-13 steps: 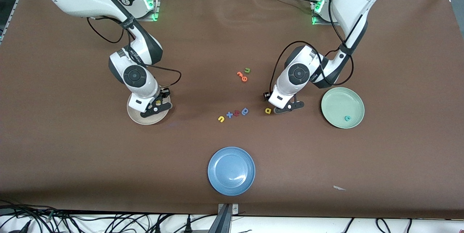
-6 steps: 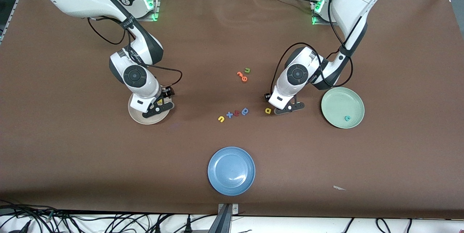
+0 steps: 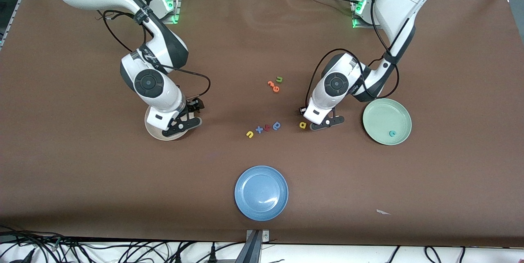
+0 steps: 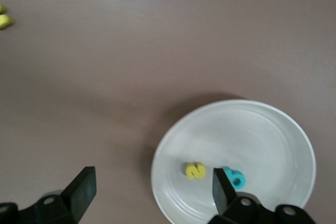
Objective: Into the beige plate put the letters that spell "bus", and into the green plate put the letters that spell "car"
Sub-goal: 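Place the yellow 2 on the white plate with the right gripper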
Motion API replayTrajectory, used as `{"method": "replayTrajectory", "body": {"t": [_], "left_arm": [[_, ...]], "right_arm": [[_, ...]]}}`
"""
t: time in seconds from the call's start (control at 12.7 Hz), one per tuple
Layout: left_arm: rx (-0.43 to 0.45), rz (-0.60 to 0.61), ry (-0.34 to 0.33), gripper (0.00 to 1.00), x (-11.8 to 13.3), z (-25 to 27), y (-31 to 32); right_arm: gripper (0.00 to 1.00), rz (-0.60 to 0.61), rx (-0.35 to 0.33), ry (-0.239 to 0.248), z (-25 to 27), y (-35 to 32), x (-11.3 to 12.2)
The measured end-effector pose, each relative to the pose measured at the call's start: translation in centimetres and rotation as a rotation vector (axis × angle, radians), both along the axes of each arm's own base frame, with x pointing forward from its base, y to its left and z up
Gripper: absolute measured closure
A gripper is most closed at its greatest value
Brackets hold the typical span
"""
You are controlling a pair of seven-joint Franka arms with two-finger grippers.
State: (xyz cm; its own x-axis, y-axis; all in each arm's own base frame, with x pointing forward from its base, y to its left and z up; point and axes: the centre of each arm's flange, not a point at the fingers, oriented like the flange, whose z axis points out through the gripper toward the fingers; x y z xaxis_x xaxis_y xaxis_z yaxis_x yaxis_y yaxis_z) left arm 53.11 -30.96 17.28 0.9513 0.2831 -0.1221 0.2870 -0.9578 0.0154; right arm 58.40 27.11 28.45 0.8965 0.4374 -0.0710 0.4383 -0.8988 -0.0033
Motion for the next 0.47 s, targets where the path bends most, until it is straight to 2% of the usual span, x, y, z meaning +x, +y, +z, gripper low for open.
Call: {"method": "replayTrajectory", "body": {"t": [0.16, 0.24, 0.47], "left_arm": [[0.000, 0.001, -0.001, 0.87, 0.0, 0.0, 0.0], [0.000, 0.001, -0.001, 0.87, 0.1, 0.0, 0.0], [0.000, 0.002, -0.001, 0.84, 0.1, 0.0, 0.0]], "right_arm": [[0.00, 0.079, 0.043, -0.049, 1.3, 2.5, 0.3], [0.00, 0.106, 0.065, -0.068, 1.8, 3.7, 0.6], [0.00, 0.144, 0.117, -0.086, 1.5, 6.7, 1.3]]}}
